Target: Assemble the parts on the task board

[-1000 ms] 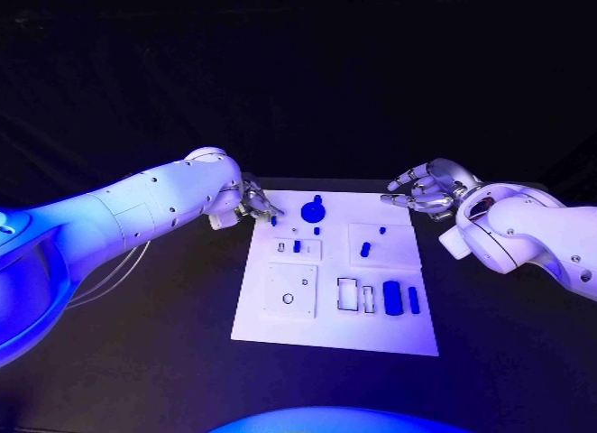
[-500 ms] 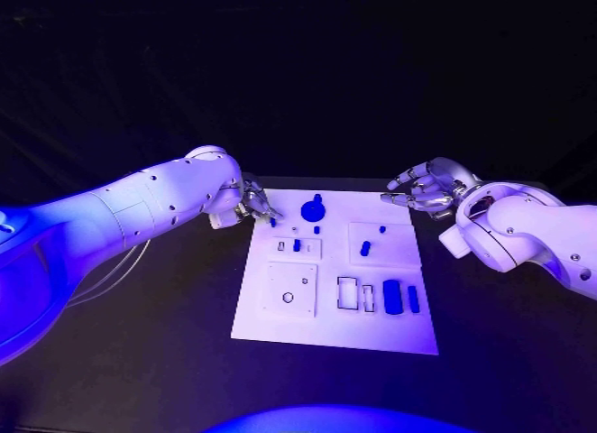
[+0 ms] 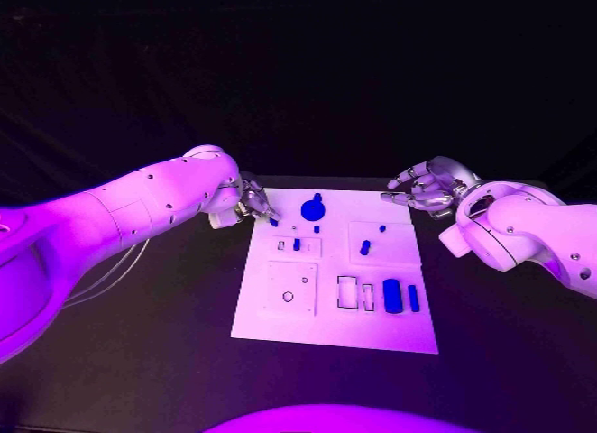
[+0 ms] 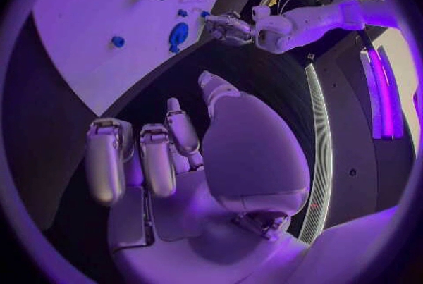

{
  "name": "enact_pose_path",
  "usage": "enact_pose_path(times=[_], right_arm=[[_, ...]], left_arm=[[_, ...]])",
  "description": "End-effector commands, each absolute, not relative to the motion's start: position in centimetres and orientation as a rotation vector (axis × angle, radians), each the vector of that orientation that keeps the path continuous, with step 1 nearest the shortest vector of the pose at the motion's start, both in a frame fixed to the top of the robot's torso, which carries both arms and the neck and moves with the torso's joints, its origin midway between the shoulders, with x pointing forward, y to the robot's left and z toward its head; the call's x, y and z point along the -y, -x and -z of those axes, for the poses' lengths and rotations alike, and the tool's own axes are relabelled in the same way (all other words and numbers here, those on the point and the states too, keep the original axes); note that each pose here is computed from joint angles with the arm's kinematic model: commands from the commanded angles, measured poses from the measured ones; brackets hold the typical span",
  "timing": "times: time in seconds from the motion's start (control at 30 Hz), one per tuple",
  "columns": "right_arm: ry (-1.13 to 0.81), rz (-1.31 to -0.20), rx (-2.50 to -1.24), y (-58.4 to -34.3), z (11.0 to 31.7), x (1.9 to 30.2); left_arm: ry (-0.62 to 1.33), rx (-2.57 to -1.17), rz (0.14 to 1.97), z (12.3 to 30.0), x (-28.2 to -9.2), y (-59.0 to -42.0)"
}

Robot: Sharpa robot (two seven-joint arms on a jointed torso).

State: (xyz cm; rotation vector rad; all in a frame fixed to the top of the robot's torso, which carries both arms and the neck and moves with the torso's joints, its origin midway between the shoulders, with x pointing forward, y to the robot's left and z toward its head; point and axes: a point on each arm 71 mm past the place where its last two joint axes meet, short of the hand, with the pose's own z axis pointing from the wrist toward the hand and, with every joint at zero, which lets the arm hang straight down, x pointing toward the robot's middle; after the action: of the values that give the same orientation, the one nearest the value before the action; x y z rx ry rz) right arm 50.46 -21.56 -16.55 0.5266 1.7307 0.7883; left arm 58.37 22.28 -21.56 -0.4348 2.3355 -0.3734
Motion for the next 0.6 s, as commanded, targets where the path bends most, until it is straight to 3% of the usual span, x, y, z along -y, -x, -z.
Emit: enact_pose_path(times=[0.03,0.6], right_arm=[[-0.523,-0.791,-1.732,-50.4,16.6,21.5],[-0.528,-0.787,-1.730,-50.4,16.6,21.8]], left_arm=[[0.446,-2.332,0.394,21.5,-22.3,-58.2],[0.506,-2.264,0.537,20.3,-22.7,-55.8]])
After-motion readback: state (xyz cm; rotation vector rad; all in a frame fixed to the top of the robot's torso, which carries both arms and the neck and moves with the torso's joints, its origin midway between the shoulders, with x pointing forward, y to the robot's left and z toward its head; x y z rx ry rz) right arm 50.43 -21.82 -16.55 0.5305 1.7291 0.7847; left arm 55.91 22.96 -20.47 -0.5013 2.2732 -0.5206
